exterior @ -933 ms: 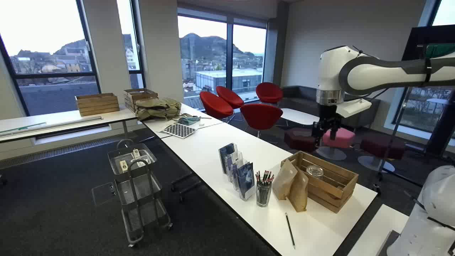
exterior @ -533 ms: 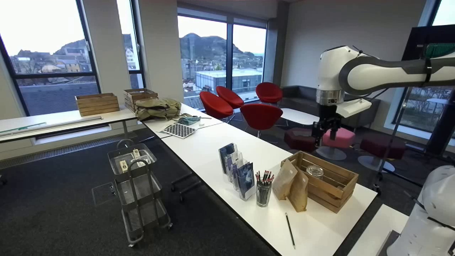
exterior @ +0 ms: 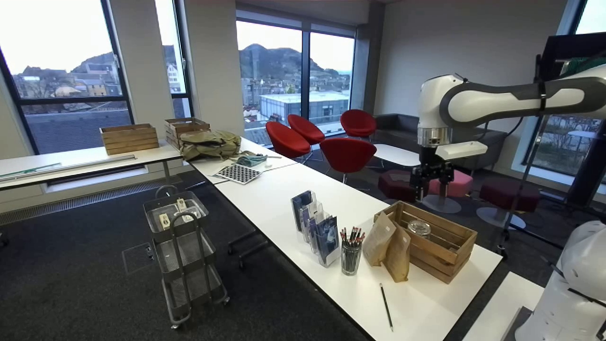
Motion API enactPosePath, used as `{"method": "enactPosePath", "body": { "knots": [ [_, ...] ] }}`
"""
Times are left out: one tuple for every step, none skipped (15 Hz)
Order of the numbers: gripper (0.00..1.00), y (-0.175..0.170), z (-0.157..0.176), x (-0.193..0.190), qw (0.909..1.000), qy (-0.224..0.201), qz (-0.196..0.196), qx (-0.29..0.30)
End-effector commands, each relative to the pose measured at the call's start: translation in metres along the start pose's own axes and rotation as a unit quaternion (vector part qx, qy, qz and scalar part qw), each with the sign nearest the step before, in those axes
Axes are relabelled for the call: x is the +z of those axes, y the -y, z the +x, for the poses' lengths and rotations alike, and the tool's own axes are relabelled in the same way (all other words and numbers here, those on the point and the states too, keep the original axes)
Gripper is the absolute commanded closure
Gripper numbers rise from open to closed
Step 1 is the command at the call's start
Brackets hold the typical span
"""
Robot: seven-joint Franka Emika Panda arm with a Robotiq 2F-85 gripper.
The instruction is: Pick the pencil and put it in the holder
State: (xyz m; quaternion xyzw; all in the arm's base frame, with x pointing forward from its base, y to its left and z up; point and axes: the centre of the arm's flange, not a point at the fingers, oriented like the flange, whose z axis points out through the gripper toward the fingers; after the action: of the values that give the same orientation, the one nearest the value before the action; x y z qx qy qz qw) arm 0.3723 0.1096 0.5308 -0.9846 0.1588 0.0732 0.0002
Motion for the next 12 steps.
{"method": "enactPosePath", "body": {
  "knots": [
    [0.0,-0.008,0.028,0.033,0.9951,0.03,0.041,0.085],
    [0.0,-0.011,0.033,0.041,0.9922,0.035,0.048,0.109],
    [0.0,-0.014,0.039,0.048,0.9887,0.037,0.055,0.134],
    [0.0,-0.017,0.044,0.055,0.9847,0.038,0.061,0.159],
    [0.0,-0.019,0.049,0.062,0.98,0.043,0.067,0.183],
    [0.0,-0.018,0.051,0.066,0.9746,0.06,0.08,0.2],
    [0.0,-0.017,0.047,0.058,0.9844,0.049,0.053,0.161],
    [0.0,-0.018,0.049,0.063,0.9814,0.058,0.058,0.174],
    [0.0,-0.019,0.051,0.065,0.9798,0.063,0.06,0.18],
    [0.0,-0.019,0.052,0.067,0.979,0.065,0.061,0.183],
    [0.0,-0.018,0.052,0.067,0.9785,0.066,0.062,0.185],
    [0.0,-0.018,0.052,0.067,0.9784,0.066,0.062,0.186]
  ]
}}
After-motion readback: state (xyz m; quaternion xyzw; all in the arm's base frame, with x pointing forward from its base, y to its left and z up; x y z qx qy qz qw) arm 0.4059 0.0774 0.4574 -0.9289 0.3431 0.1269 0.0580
